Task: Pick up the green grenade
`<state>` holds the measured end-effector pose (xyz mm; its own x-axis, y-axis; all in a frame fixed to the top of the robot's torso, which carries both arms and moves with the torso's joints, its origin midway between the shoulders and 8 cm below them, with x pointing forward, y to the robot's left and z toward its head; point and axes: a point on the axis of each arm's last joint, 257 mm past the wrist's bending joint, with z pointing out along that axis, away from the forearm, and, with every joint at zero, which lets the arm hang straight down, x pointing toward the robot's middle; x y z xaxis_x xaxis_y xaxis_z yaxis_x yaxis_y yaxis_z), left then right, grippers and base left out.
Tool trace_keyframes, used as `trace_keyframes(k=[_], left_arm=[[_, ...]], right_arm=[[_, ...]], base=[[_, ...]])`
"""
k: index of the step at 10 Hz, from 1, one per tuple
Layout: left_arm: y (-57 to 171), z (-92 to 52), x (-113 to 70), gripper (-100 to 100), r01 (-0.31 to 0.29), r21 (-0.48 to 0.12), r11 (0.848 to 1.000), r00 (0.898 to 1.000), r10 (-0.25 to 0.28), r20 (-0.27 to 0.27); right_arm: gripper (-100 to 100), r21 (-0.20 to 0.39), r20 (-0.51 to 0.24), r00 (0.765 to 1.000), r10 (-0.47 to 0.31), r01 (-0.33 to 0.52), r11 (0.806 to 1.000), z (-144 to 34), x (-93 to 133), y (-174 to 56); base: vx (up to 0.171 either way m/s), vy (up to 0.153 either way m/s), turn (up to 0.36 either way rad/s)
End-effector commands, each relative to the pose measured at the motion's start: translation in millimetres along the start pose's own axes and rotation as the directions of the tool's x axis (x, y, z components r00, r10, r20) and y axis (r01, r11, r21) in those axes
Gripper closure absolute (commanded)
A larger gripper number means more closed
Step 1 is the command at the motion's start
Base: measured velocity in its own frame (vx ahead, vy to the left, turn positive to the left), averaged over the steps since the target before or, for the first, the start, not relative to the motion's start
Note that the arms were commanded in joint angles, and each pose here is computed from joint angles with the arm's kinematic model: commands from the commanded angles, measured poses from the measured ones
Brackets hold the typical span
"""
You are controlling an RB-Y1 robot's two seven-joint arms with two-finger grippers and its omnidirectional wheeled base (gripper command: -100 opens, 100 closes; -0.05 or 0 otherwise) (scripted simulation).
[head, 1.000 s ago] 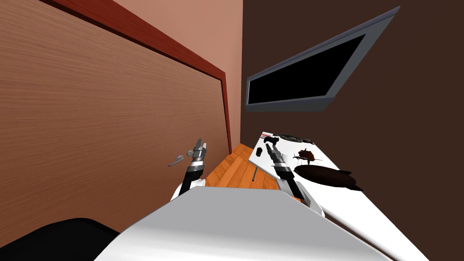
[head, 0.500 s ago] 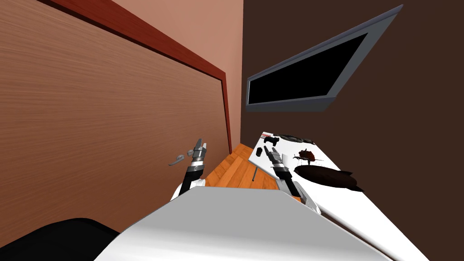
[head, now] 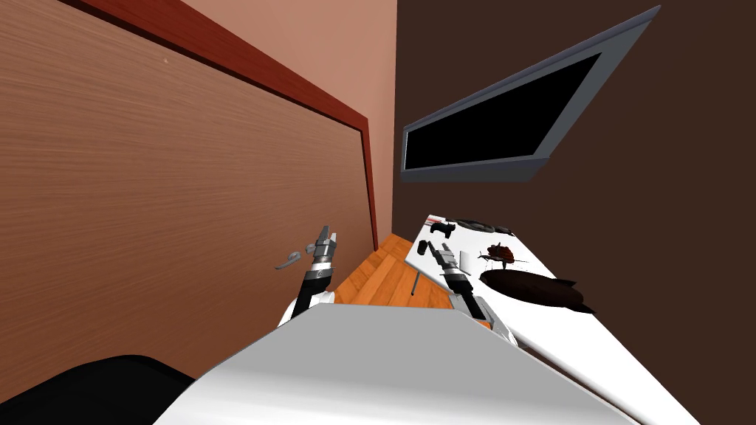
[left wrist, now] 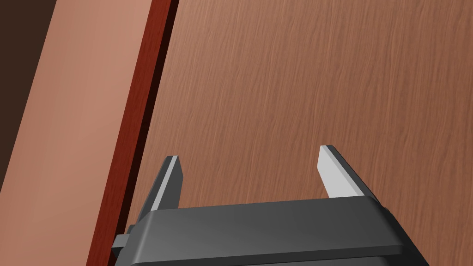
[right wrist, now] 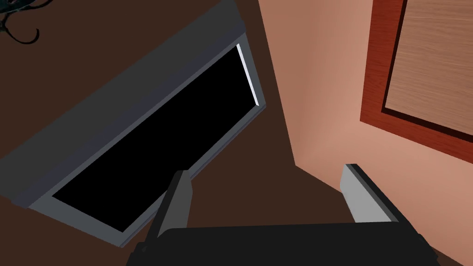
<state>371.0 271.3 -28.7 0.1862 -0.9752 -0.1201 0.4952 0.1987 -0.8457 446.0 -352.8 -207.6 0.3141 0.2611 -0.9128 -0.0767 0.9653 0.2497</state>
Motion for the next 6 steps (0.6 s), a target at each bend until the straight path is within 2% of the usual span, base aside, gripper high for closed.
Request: trace_keyframes(k=[1,2,3,6], left_arm=[[0,0.0,0.0,0,0.000,0.000,1.000,1.000,0.000,0.000],[0,0.0,0.0,0,0.000,0.000,1.000,1.000,0.000,0.000],[0,0.0,0.0,0,0.000,0.000,1.000,1.000,0.000,0.000],[0,0.0,0.0,0,0.000,0.000,1.000,1.000,0.000,0.000]], right_arm=[[-100,-0.005,-0.013,0.999,-0.053,0.053,0.999,0.5,9,-3],[-100,0.009,-0.039,0.998,-0.049,0.050,0.999,-5.3,21,-9],[-100,0.004,-0.051,0.994,-0.092,0.093,0.996,-4.9,29,-11],[-100,0.009,-0.091,0.988,-0.129,0.130,0.991,-11.2,47,-18]], base=[[0.000,0.000,0.000],[0.000,0.000,0.000],[0.005,-0.004,0.006],[0.006,-0.005,0.006]])
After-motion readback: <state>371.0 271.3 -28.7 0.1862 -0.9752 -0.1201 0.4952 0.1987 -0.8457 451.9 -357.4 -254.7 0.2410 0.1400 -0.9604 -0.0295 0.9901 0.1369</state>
